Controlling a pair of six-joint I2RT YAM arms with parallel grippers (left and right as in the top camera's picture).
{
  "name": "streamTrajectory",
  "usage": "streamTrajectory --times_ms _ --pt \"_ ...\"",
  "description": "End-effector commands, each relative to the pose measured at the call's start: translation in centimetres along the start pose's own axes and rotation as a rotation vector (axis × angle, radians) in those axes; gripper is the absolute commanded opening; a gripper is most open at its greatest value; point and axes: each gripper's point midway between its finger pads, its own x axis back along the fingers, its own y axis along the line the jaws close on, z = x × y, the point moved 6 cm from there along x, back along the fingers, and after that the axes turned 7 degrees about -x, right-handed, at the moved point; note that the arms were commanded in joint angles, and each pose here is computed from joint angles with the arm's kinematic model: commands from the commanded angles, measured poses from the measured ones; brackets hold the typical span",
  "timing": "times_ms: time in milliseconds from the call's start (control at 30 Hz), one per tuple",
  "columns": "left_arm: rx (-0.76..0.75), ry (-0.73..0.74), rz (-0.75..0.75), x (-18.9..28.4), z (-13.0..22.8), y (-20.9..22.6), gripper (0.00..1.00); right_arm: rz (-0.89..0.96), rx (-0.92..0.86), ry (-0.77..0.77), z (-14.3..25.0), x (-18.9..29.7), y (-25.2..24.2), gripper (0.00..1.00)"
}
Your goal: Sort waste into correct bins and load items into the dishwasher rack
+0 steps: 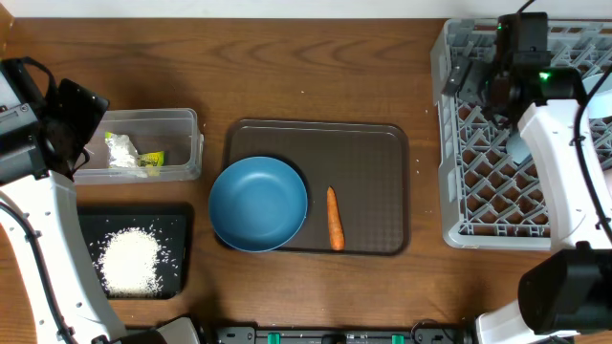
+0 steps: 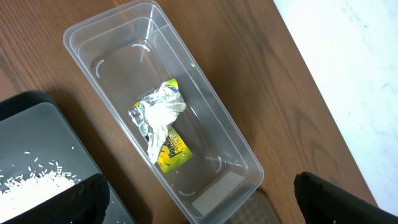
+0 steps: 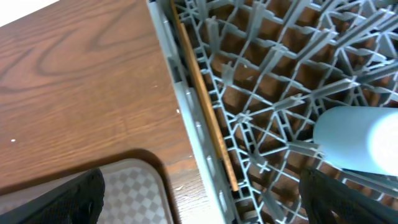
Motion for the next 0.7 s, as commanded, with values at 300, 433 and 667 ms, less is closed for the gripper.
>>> streamTrajectory --times_ms 300,433,667 --pt "-0.193 0.611 0.319 2.9 10.1 -2.2 0.99 -0.001 -0.014 -0.025 -0.7 0.7 0.0 0.99" --pt "-0.377 0.72 0.372 4.3 13.6 -4.2 0.98 -0.001 -0.015 -0.025 -0.7 0.7 0.0 0.99" --pt "-0.667 0.706 0.314 5.7 19.3 -8.0 0.98 -0.001 -0.014 -0.025 -0.7 0.7 0.0 0.99"
